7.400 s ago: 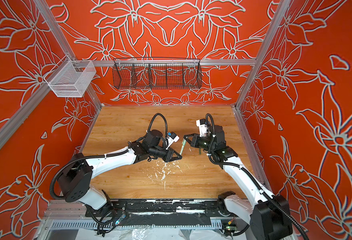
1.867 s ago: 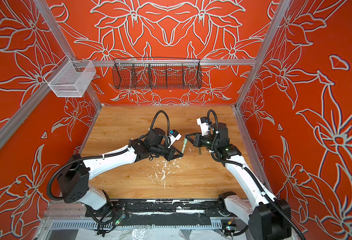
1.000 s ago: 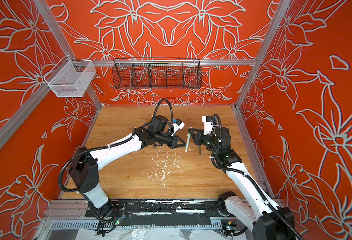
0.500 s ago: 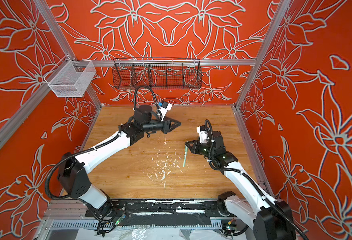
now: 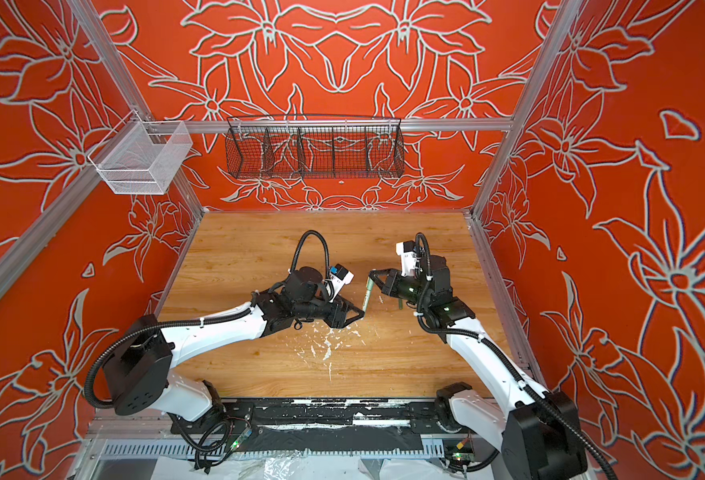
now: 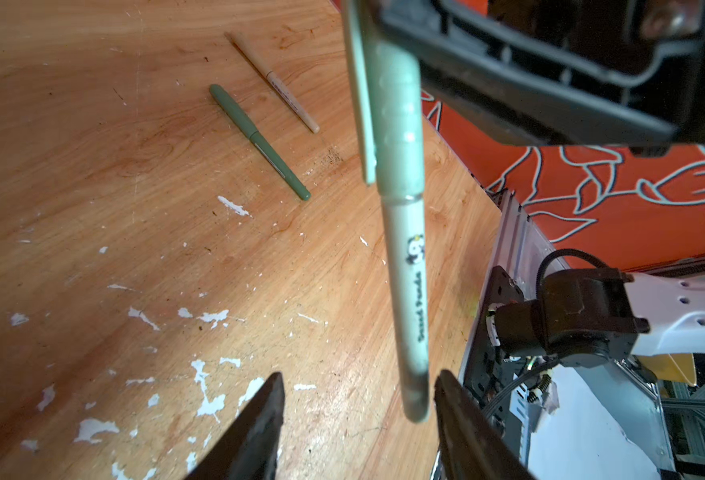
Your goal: Insert the pens into the pen caps
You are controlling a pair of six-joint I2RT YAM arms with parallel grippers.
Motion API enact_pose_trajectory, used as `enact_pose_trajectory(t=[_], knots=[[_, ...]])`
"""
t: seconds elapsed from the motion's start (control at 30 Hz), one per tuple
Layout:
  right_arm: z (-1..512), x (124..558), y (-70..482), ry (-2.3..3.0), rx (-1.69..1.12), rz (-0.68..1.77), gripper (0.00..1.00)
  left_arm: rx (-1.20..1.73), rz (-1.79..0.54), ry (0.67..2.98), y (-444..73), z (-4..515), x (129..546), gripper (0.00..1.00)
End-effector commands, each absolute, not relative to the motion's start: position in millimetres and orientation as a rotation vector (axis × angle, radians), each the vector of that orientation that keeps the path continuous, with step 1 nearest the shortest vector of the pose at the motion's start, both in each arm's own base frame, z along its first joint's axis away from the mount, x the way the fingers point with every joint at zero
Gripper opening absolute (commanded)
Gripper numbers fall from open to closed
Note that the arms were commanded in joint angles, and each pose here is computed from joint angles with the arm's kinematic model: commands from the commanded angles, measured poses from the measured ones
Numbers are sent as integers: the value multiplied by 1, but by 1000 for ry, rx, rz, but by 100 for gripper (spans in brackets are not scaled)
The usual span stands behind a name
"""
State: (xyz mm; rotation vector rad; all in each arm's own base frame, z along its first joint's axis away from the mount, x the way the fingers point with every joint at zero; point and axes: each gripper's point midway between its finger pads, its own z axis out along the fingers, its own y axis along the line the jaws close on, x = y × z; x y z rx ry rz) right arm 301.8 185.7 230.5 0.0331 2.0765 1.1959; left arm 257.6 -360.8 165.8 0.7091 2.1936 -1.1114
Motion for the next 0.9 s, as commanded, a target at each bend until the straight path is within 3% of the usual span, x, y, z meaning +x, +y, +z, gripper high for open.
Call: enact_pose_trajectory(t=[0.0, 0.23, 0.37, 0.63, 0.87], knots=[[252, 298, 186, 2012, 12, 1228, 0, 716, -1172, 2130, -376, 181, 262, 57], [249, 296, 183, 2004, 22, 1214, 0, 713, -1282, 2109, -387, 188, 255, 50], [250, 297, 183, 1994, 24, 1217, 0, 708, -1285, 2137, -388, 185, 255, 28], [252, 297, 182, 1980, 16, 1199, 0, 674, -1281, 2167, -393, 188, 262, 0], [247, 285, 186, 1998, -87, 1176, 0, 584, -1193, 2185, -393, 206, 290, 0]])
